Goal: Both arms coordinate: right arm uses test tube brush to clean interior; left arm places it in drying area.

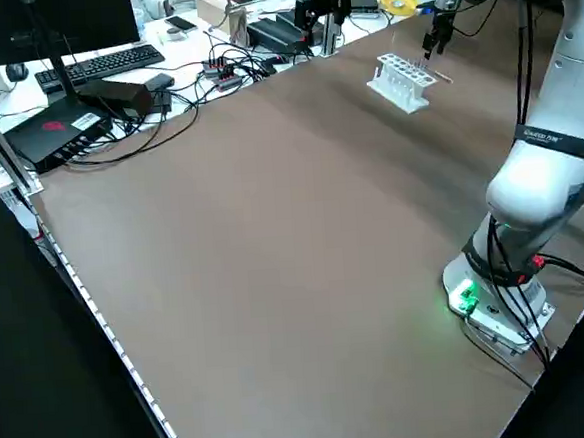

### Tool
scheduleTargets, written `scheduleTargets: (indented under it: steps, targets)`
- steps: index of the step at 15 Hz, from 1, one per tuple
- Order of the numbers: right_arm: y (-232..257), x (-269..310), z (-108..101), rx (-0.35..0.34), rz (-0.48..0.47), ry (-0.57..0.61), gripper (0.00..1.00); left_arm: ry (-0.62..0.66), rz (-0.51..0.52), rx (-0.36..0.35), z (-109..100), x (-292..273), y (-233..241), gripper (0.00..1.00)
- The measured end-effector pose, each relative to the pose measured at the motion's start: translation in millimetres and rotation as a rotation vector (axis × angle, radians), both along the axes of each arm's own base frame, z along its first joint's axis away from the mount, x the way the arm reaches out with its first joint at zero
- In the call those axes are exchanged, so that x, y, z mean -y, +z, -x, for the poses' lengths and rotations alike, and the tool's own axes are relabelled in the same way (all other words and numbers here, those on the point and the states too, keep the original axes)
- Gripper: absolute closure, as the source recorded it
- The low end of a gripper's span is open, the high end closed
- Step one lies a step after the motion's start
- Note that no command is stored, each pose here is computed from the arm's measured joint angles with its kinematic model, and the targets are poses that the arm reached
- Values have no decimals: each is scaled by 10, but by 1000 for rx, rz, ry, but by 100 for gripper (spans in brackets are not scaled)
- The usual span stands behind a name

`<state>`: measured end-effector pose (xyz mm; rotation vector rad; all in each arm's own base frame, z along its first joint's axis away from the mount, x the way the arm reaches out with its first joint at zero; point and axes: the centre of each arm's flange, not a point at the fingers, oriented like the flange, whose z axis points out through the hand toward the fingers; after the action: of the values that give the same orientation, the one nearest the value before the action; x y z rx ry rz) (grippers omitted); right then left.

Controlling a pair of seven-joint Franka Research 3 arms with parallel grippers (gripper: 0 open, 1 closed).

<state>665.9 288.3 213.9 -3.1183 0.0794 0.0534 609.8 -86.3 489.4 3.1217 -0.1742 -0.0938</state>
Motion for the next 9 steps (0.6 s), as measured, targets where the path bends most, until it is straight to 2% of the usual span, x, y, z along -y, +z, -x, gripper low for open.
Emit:
scheduleTargets:
  steps: [4, 9]
  targets:
    - [-251, -69, 52, -17, 0, 4, 22, -5, 1, 1, -8, 29, -10, 0]
    - [-397, -181, 84, -12, -11, 17, 26, -5, 0, -9, -24, 31, -72, 0]
